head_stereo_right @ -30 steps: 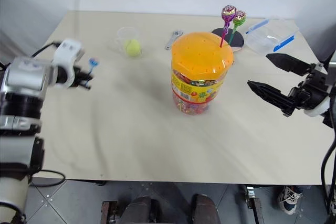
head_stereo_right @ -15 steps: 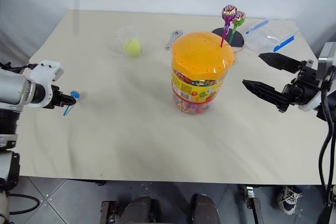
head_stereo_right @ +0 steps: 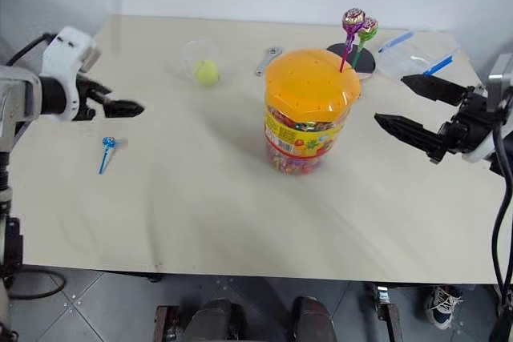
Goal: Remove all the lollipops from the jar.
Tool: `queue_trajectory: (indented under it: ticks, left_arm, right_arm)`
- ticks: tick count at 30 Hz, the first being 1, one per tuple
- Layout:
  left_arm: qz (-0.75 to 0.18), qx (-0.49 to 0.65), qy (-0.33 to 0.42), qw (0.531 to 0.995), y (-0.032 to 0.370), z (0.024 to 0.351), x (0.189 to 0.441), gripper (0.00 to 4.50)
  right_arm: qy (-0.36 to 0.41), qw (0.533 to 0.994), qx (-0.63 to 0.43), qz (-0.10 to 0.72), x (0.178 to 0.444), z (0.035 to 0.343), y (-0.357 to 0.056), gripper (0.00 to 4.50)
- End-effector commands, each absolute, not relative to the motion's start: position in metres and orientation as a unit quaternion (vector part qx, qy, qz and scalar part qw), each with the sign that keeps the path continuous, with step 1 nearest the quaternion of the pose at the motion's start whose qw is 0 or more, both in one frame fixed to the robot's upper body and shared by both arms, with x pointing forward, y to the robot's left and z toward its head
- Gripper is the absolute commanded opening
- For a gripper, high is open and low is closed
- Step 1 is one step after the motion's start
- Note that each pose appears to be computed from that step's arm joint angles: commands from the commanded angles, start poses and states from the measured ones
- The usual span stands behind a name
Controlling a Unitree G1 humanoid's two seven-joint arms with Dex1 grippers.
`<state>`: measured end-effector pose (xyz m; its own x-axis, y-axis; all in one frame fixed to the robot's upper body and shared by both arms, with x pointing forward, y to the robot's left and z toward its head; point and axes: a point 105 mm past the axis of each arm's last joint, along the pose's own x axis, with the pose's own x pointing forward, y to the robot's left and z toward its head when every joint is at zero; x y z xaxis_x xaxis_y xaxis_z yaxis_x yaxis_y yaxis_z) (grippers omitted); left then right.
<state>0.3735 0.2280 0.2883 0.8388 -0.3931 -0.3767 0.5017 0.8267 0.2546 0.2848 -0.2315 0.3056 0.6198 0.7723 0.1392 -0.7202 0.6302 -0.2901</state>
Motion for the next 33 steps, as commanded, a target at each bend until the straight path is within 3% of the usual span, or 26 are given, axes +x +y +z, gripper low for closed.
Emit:
queue_trajectory:
  ticks: [1,5,9,18,29,33]
  left_arm:
    - [-0.337,0.170,0.011,0.926,0.195,0.321,0.368,4.48]
    - [-0.432,0.125,-0.070,0.890,0.170,0.330,0.362,4.48]
    - [-0.562,0.130,-0.168,0.799,0.151,0.332,0.337,4.48]
    - [-0.693,0.118,-0.181,0.688,0.149,0.314,0.312,4.48]
    - [-0.682,0.123,-0.175,0.700,0.153,0.310,0.309,4.48]
    - [-0.677,0.124,-0.177,0.704,0.154,0.310,0.309,4.50]
  right_arm:
    - [-0.156,0.895,-0.098,0.407,0.291,0.323,-0.223,4.50]
    - [-0.137,0.904,-0.090,0.394,0.310,0.319,-0.216,4.50]
    - [-0.128,0.907,-0.073,0.393,0.328,0.315,-0.212,4.50]
    - [-0.131,0.906,-0.055,0.399,0.358,0.312,-0.198,4.50]
    - [-0.142,0.897,-0.046,0.416,0.379,0.321,-0.183,4.50]
    - [-0.136,0.892,-0.032,0.430,0.380,0.322,-0.178,3.55]
